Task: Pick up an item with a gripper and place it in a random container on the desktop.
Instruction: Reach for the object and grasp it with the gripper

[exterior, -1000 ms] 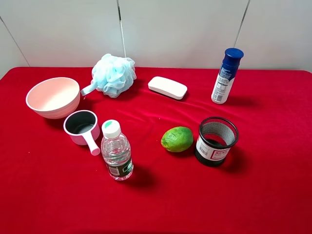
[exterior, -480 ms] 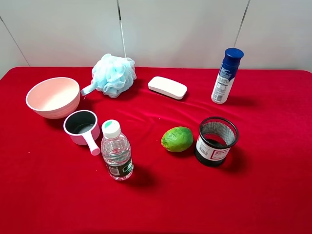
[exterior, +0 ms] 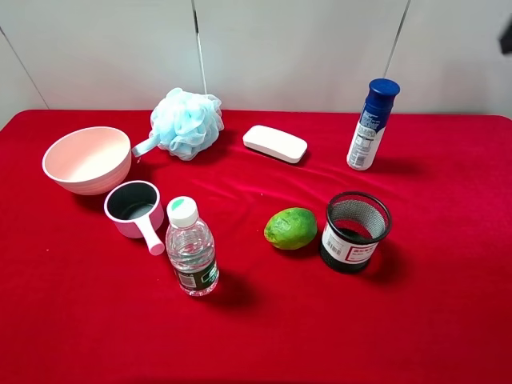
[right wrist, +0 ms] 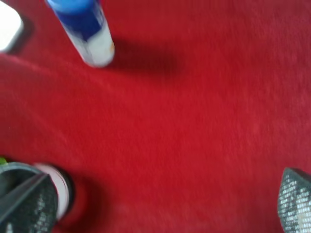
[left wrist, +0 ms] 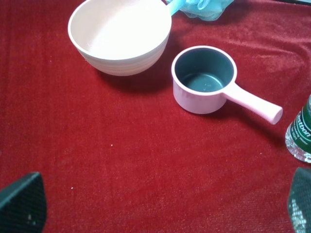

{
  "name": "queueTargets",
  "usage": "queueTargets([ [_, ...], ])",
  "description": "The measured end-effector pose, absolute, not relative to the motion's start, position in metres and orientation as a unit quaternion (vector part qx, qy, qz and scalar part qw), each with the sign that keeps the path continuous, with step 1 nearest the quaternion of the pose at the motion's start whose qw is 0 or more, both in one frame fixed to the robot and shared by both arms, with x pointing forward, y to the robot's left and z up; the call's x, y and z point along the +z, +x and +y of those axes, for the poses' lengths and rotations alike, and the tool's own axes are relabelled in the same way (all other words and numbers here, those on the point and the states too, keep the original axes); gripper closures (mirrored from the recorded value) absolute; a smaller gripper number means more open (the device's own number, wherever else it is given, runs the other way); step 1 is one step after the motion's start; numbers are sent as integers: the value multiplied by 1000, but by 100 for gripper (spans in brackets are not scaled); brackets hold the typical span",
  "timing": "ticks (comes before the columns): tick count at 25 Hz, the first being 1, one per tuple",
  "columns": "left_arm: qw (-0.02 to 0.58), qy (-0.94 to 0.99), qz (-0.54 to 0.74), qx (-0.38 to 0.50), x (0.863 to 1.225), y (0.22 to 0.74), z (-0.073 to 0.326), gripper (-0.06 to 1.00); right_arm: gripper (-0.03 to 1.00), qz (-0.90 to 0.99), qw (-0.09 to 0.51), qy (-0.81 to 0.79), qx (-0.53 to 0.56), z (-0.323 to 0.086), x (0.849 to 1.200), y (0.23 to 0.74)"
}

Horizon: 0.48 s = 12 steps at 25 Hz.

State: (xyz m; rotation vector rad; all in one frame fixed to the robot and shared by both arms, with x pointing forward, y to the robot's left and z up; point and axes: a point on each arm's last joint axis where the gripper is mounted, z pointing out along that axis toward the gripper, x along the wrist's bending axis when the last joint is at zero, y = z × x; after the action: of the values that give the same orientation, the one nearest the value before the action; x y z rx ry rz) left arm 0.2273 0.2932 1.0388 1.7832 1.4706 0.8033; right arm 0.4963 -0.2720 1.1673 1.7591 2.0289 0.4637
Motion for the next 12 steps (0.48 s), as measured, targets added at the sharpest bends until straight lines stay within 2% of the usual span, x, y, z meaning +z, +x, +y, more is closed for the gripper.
queueTargets([
  [4,340,685,565,309,1039,227,293,-5,28,731,201,630,168,-260,1167,536],
  [12,340,685,565,309,1039,227,293,-5,28,740,159,632,164,-244,1137,607],
])
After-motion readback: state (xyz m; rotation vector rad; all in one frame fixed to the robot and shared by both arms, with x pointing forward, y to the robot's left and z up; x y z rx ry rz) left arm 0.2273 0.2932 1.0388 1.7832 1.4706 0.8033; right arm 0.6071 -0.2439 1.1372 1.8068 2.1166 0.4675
